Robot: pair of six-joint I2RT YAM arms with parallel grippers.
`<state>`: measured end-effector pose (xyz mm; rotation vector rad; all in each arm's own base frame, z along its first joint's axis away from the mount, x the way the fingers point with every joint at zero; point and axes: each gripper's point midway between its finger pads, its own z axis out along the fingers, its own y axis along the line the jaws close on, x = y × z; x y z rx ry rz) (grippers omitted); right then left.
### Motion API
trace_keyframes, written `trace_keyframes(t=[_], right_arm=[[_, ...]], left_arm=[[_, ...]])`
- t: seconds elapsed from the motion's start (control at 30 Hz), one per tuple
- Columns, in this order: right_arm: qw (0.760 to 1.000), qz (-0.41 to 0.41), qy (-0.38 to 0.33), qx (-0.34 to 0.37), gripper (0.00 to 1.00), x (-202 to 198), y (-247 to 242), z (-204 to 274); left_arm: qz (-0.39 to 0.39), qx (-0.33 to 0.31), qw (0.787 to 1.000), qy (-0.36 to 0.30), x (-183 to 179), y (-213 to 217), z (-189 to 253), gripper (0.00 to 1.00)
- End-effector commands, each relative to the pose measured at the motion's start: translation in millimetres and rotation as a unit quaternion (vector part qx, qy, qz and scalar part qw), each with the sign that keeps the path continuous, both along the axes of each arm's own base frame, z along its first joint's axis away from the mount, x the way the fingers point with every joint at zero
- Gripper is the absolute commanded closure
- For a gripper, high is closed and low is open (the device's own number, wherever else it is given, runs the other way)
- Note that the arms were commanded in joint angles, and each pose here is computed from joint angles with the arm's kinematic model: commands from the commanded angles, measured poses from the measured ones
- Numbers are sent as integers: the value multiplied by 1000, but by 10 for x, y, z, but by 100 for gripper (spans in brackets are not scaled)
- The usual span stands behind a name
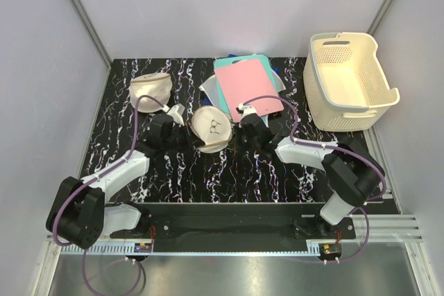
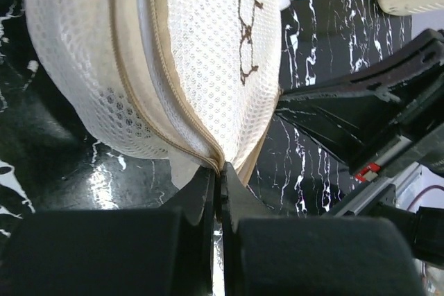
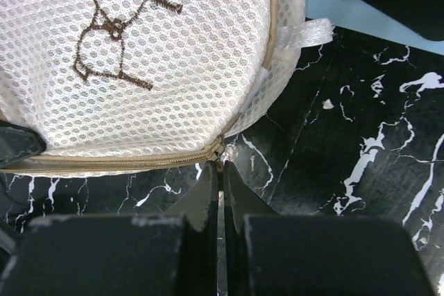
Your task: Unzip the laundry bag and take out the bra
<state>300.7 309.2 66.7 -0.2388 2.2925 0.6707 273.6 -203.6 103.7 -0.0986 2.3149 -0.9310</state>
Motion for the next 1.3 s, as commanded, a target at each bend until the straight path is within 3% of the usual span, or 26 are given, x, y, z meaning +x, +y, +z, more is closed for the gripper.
trace_keyframes(t=[0.0,0.03,0.07,0.2,0.3,0.4,0.53,0.83,0.97,1.27], right_arm=[[996,-56,-42,-52,100,265,-347,162],[996,-56,-43,-53,100,258,-361,189],[996,-54,-48,-55,95,245,-386,255],[995,-56,-57,-66,61,178,-501,446],[994,-56,-68,-66,46,124,-573,664],[994,-48,-80,-62,39,87,-594,846],[995,-17,-94,-28,37,72,-432,1145],[991,71,-107,47,38,261,376,1520],[991,88,-85,63,39,437,699,1399],[993,97,-43,60,43,646,1046,1039]], left_arm=[[-5,-15,999,-28,13,-37,154,91],[-4,-11,1000,-28,11,-23,159,81],[-1,-8,999,-35,30,-8,211,60],[2,4,998,-59,95,36,450,24],[16,21,998,-56,66,164,524,13],[37,32,997,-63,60,344,618,5],[81,45,993,-76,93,637,784,1],[97,122,983,-95,162,1095,1179,1],[112,152,977,-104,187,1224,1168,1],[120,156,977,-81,163,1278,977,1]])
